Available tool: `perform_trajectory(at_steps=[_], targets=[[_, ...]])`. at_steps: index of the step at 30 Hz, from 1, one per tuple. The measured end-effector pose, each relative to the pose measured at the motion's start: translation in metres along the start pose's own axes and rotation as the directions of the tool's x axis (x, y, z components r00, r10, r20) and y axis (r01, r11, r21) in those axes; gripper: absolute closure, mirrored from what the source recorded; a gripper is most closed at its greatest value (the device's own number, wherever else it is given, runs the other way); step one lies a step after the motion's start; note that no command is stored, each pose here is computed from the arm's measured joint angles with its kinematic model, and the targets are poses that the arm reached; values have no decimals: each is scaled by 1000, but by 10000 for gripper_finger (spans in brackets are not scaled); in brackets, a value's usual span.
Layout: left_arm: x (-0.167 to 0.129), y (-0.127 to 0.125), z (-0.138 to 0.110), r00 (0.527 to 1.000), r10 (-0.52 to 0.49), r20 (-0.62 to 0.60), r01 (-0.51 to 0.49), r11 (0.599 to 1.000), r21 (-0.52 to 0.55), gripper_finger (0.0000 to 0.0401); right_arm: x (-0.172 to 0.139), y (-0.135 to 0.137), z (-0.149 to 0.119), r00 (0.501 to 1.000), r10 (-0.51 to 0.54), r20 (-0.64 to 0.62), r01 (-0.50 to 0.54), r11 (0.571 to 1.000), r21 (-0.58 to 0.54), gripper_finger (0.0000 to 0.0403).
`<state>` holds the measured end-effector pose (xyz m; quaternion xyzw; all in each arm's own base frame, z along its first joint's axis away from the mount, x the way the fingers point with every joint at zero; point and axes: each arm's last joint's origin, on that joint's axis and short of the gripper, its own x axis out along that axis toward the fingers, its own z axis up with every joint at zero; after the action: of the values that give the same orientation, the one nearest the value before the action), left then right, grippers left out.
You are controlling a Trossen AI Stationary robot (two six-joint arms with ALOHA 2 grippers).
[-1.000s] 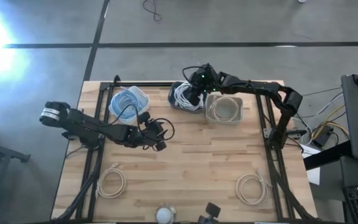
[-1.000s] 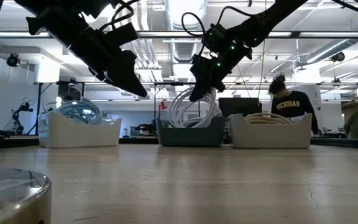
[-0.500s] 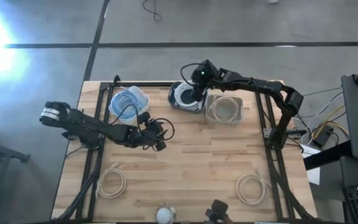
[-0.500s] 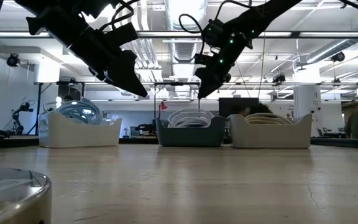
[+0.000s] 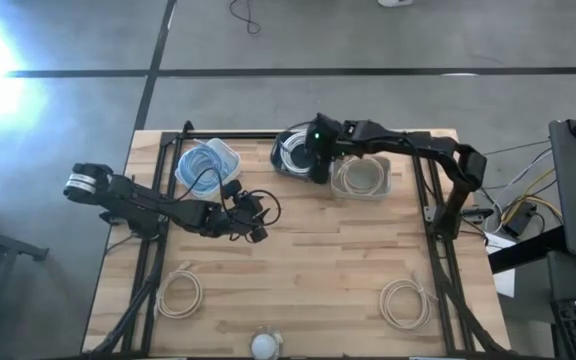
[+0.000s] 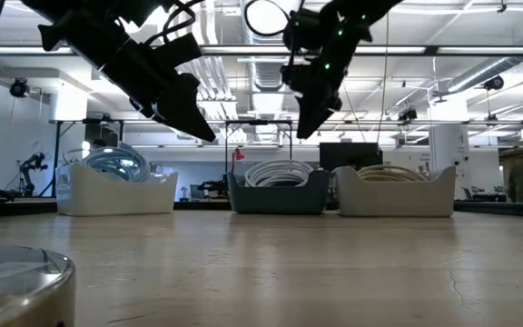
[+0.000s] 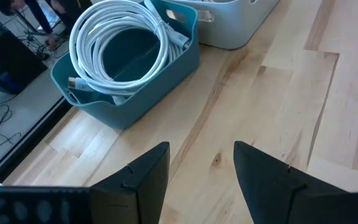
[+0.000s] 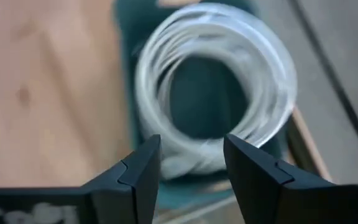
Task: Pick & Place USB Port
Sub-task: Put the right brown charger cable into the brown bin
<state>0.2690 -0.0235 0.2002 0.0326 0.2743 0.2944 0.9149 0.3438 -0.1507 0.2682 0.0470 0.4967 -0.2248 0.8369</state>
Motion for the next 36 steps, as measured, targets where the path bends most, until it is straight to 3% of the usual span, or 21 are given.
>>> perform_trajectory(at_steps=[10,18,24,28,33,36], targets=[[0,0,0,1000,-1,0,1,1000,2,204,-38,59,-44,981,151,-121,-157,987,-41,249],[0,0,0,1000,-5,-4,5,1000,8,204,-74,88,-115,947,252,-199,-247,968,52,250],[0,-1,0,1000,-14,-4,14,1000,6,204,-84,107,-183,830,438,-345,-414,899,146,254],[0,0,0,1000,-14,-4,14,1000,6,204,-79,121,-230,749,463,-475,-486,870,81,258],[0,0,0,1000,-13,-4,13,1000,6,204,-74,131,-271,638,466,-612,-470,866,170,259],[0,0,0,1000,-13,-4,13,1000,5,204,-72,142,-281,597,521,-610,-508,834,215,259]])
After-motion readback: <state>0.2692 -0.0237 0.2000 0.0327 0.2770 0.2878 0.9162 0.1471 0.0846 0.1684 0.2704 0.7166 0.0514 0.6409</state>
